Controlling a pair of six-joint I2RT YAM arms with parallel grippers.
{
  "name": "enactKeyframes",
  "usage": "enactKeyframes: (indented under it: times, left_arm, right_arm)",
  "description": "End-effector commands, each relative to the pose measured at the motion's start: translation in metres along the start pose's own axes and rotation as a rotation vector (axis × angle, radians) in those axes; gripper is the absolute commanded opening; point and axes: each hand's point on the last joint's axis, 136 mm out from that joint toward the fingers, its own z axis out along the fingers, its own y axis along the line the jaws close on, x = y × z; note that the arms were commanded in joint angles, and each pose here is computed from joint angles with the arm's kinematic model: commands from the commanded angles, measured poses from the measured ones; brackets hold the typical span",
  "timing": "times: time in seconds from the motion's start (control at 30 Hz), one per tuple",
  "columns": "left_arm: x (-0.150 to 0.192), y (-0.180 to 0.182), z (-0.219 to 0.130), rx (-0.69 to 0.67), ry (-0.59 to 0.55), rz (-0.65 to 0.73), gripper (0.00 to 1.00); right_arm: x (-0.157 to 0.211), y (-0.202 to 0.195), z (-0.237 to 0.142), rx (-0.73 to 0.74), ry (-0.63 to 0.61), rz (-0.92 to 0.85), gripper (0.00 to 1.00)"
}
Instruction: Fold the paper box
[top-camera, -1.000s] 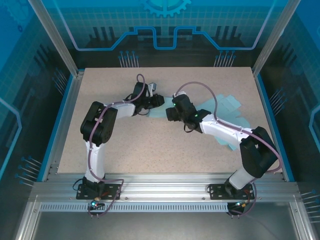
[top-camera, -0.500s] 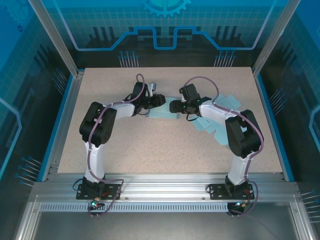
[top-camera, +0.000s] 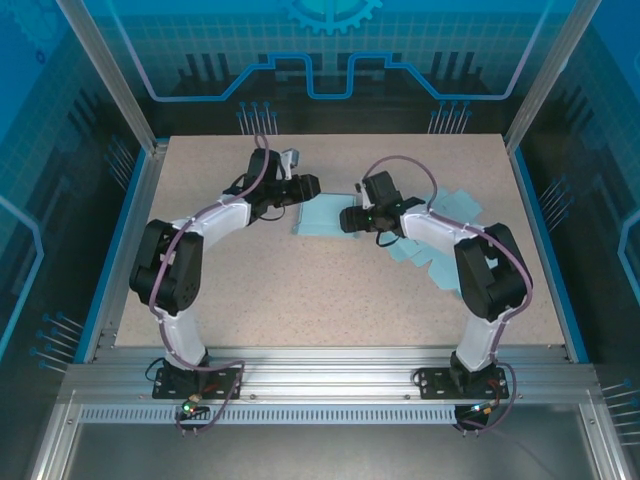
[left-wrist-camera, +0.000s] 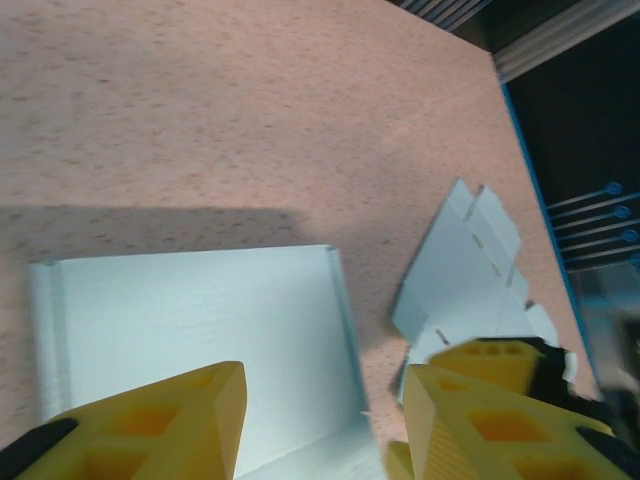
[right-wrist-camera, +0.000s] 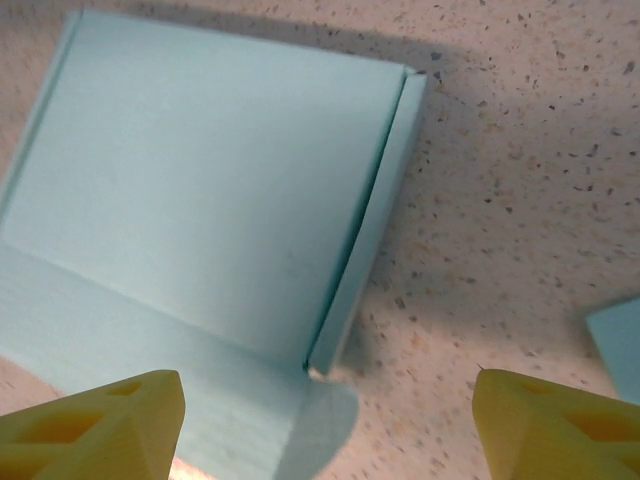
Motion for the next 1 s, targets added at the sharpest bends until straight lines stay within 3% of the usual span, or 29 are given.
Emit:
enactKeyframes:
  times: [0.0,0.2,0.37,0.73,0.97]
  left_arm:
    - [0.014,0.041,-0.007,-0.111,0.053,-0.049,0.47]
    - [0.012,0.063,-0.013,-0.145,0.041,-0.097,0.46]
    - [0.005,0.079,-0.029,-0.163,-0.008,-0.138,0.47]
    - [0.007,0.096,-0.049,-0.175,-0.041,-0.175,0.47]
    - [0.007,0.096,-0.049,-0.165,-0.043,-0.181,0.47]
  right_arm:
    - [-0.007,0.009,-0.024,0.159,-0.067,-0.295,0.77]
    - [-0.005,0.039,-0.022,0.411,-0.097,-0.719,0.79]
    - [0.000,0.063,-0.004,0.471,-0.099,-0.899,0.78]
    - [-0.001,0.074,0.028,0.521,-0.071,-0.986,0.71]
    - [0.000,0.076,0.044,0.513,-0.061,-1.038,0.51]
